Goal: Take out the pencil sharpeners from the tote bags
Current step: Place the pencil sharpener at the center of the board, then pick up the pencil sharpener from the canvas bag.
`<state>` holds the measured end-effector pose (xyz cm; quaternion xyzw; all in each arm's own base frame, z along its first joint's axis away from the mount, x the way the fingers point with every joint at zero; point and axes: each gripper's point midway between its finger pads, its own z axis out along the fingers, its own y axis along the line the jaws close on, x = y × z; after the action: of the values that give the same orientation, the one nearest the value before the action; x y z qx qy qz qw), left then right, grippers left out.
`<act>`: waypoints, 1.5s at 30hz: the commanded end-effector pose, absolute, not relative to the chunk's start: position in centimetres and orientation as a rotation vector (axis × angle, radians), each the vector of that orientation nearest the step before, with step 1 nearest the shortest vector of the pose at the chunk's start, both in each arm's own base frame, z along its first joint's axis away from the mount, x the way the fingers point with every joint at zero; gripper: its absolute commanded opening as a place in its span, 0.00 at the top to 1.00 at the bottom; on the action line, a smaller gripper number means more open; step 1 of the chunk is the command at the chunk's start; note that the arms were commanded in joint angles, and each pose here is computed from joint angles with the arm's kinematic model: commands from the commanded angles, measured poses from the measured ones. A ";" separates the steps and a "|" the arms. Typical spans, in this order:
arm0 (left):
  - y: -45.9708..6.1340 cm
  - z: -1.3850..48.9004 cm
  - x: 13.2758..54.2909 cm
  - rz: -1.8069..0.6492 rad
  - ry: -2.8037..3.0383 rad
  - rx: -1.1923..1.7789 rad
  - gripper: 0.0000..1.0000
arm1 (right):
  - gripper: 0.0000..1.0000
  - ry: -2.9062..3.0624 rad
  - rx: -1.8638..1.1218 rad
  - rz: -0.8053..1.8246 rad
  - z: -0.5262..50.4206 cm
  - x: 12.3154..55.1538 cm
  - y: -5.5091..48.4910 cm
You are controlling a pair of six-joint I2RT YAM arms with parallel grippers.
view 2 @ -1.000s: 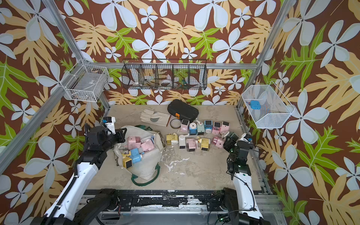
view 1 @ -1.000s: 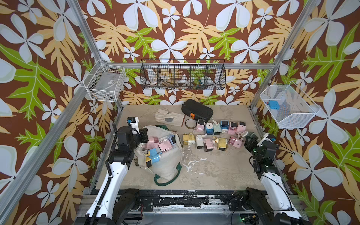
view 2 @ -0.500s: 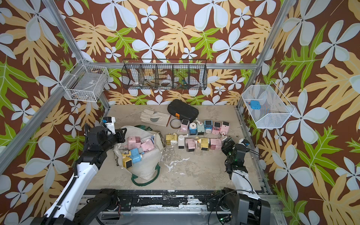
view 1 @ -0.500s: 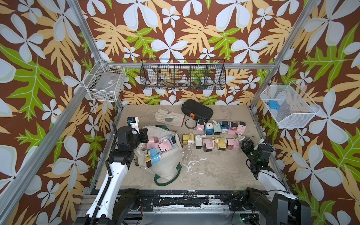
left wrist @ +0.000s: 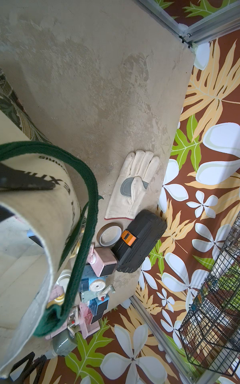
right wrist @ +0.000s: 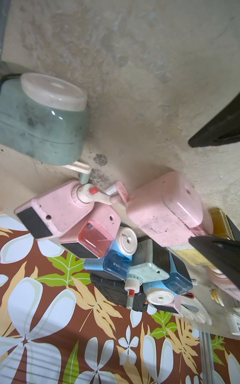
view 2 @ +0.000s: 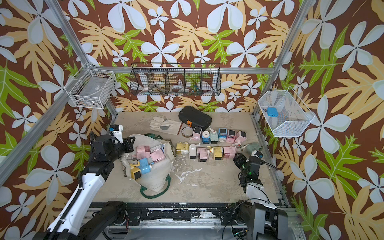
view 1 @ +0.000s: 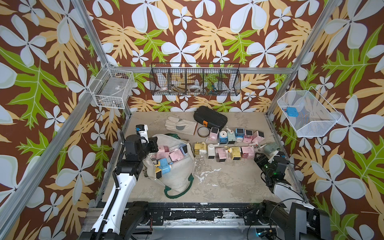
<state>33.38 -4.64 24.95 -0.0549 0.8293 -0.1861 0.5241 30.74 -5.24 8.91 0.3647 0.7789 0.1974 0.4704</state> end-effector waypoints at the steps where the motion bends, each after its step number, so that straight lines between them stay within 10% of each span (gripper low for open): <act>1: -4.8 26.2 33.7 -0.467 1.932 -0.124 1.00 | 0.27 1.897 0.870 0.493 9.9 30.9 -5.1; 19: -4.8 26.4 33.6 -0.464 1.927 -0.124 1.00 | 0.23 1.916 0.576 0.402 15.5 31.8 -0.4; 35: -4.7 26.7 33.6 -0.468 1.915 -0.130 1.00 | 0.29 1.867 -0.341 0.419 21.7 28.2 26.1; 45: -4.6 26.5 33.7 -0.472 1.924 -0.136 1.00 | 0.31 1.769 -0.642 0.446 22.9 23.7 33.9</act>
<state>33.25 -4.46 25.03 -0.0565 0.8286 -0.1870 0.5247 24.32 32.93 21.67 -0.2441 0.7747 0.1966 0.5491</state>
